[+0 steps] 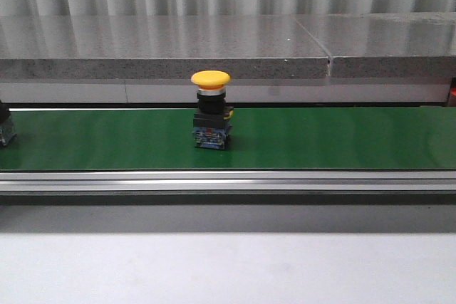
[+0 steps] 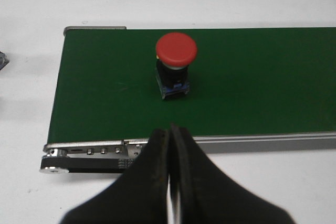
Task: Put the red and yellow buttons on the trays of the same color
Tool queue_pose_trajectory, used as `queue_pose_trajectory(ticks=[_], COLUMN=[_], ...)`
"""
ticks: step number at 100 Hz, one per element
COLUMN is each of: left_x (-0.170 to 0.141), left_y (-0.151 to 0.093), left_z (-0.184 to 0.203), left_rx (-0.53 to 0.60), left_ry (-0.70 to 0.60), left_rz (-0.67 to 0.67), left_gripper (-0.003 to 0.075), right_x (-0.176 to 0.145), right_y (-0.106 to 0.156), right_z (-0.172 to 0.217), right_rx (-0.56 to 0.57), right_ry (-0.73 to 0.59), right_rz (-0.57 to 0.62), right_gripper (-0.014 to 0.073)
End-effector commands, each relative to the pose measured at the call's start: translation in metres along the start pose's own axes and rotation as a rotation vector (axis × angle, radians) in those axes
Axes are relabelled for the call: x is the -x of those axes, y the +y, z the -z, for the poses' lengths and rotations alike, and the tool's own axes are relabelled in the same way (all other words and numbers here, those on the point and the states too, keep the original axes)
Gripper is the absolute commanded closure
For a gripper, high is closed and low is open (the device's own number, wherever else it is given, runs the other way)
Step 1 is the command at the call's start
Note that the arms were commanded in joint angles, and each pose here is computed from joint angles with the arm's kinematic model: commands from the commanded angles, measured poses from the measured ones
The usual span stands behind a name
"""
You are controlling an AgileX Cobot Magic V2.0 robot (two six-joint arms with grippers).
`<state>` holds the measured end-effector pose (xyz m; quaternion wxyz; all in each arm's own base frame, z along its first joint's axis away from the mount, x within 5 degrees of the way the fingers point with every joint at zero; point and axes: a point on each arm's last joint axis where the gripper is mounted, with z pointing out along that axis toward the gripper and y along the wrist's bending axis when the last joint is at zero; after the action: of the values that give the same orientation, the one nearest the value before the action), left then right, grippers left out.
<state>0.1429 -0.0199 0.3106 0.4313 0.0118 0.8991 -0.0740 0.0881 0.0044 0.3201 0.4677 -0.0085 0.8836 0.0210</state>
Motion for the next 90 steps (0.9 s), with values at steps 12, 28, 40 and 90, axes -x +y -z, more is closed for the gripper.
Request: queue_pose_trajectory(ticks=[12,28,40,90], left_x=[-0.006,-0.011,-0.012,-0.012], left_y=[-0.003,-0.003,-0.003,-0.003], left_z=[0.017,0.021,0.021,0.021], left_rx=[-0.039,-0.045,-0.046,-0.046], left_ry=[-0.127,-0.148,-0.148,-0.142], left_rz=[0.021,0.027,0.027,0.026], left_gripper=[0.0740,0.0740,0.0740,0.0740], right_x=[0.011,0.011,0.011,0.011], right_y=[0.000,0.000,0.000,0.000], right_z=[0.004,0.004,0.004,0.004], right_rx=[-0.002,-0.002,-0.002,-0.002], right_ry=[-0.081,-0.081,-0.081,-0.081], right_rz=[0.010,0.010,0.010,0.010], right_gripper=[0.0662,0.0662,0.0662,0.0662])
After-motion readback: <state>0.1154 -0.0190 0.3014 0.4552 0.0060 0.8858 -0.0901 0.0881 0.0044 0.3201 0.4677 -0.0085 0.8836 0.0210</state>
